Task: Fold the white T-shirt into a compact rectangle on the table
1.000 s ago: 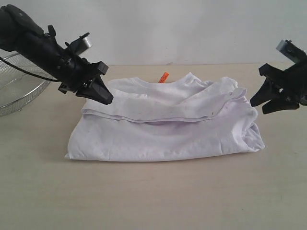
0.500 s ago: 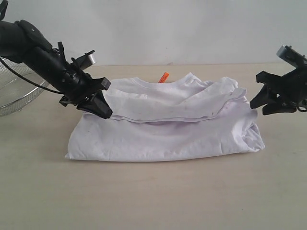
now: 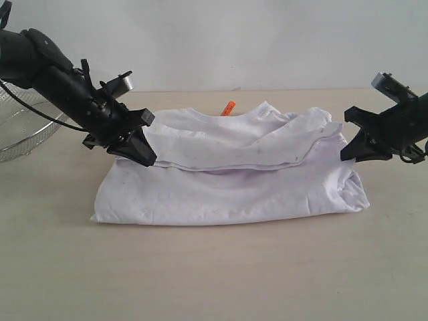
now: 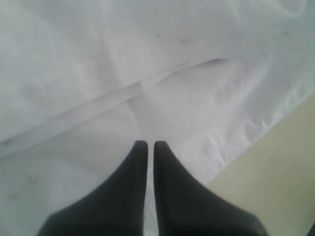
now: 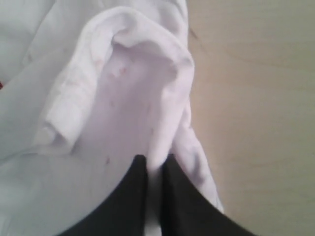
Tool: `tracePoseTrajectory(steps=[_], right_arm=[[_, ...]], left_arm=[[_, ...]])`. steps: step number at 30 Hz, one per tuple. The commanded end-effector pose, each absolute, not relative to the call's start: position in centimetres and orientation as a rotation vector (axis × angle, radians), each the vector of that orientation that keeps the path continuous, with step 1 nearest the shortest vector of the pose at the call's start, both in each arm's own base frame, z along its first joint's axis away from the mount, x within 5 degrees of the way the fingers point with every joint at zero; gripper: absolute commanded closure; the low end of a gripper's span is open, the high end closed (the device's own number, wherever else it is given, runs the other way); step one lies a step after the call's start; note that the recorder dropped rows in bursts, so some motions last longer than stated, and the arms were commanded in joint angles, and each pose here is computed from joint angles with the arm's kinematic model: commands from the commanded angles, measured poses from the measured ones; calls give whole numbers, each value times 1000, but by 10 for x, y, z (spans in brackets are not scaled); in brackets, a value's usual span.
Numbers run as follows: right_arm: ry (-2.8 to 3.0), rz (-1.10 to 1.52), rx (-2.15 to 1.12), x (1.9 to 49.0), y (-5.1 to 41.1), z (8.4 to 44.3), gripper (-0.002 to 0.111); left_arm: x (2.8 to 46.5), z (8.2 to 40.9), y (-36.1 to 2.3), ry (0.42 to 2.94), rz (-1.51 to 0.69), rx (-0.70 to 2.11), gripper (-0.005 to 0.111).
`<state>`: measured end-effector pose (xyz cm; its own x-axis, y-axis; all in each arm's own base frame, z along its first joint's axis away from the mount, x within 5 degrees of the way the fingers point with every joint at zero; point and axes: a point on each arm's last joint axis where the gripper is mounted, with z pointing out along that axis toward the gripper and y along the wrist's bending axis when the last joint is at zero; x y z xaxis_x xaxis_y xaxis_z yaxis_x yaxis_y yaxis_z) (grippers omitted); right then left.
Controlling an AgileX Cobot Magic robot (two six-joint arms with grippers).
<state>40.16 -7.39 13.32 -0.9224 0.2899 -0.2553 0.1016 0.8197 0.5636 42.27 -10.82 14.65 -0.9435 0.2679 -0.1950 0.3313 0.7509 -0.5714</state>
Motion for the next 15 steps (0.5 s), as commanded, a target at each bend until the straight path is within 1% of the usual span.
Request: tracePoseTrajectory(steps=[1, 8, 15], right_arm=[[2640, 797, 302, 403, -74, 140, 108], [2560, 819, 316, 403, -72, 166, 108], [2564, 735, 351, 405, -77, 164, 108]], left_arm=[[423, 149, -109, 2840, -954, 483, 102], [425, 149, -108, 2835, -931, 480, 102], [425, 149, -108, 2835, -929, 479, 102]])
